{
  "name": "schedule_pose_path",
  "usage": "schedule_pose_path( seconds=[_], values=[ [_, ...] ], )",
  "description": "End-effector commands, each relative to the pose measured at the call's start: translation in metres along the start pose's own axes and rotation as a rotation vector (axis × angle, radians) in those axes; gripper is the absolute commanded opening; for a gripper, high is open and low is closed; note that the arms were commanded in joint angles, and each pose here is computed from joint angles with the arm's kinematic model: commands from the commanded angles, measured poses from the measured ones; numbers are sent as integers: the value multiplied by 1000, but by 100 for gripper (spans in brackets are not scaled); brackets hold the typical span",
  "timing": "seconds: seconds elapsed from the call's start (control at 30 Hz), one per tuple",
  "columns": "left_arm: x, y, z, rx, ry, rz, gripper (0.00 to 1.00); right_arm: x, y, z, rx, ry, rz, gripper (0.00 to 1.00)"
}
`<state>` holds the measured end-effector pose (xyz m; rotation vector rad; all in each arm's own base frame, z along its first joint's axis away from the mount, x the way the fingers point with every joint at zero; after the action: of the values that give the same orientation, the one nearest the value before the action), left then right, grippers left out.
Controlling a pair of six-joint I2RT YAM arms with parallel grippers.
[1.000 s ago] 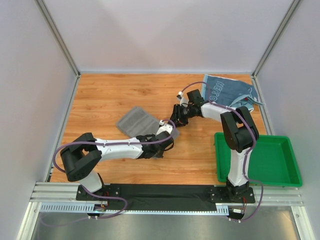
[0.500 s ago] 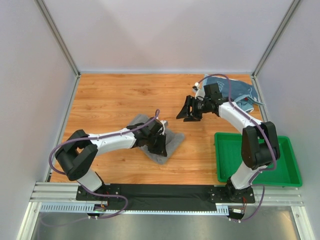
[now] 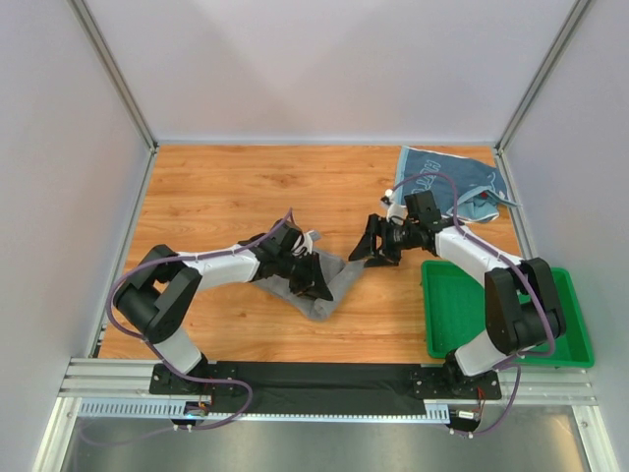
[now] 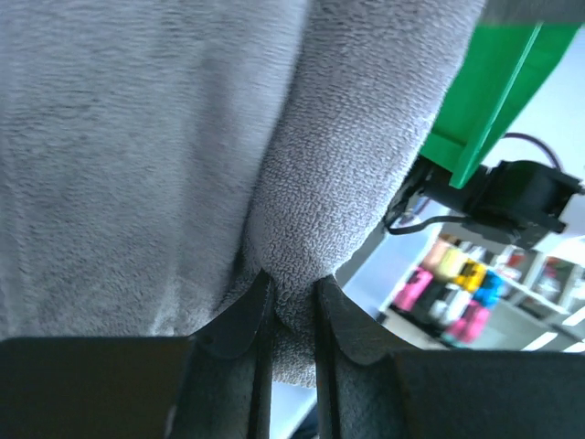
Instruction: Roll the towels
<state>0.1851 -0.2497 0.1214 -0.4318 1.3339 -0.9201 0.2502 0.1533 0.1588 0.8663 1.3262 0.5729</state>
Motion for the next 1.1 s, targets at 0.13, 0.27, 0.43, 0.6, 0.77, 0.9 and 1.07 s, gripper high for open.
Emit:
schedule_pose_path(
  seconds=[0.13, 0.27, 0.43, 0.6, 0.77, 0.9, 1.07],
  values=[
    [5, 22, -4, -201, 24, -97, 13, 15, -3, -16, -38, 17, 103, 70],
    [6, 31, -3, -256, 31, -121, 13, 23, -8, -22, -40, 39, 89, 73],
    [1, 42, -1, -290, 33, -96, 14, 33, -15, -24, -39, 55, 63, 75],
    [-1, 44, 0, -296, 37, -88, 15, 47, -26, -25, -24, 44, 56, 75],
    [0, 45, 0, -301, 40, -87, 15, 63, -30, -22, -11, 33, 61, 74],
    [-1, 45, 0, -302, 40, -88, 15, 76, -35, -21, 5, 29, 41, 72],
    [-3, 44, 1, -300, 37, -99, 17, 87, -42, -25, 14, 45, 30, 34]
  ],
)
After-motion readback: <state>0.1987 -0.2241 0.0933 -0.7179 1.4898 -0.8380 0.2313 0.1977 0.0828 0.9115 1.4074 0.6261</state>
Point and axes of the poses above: each gripper's point midway between its finger pads, its own x axis out along the fingers, its own y axis along the line the jaws close on, z = x × y, the point moved 9 cm from there along -x, back along the fingers, and after that the axes turned 15 degrees about x, right-handed, at the moved point
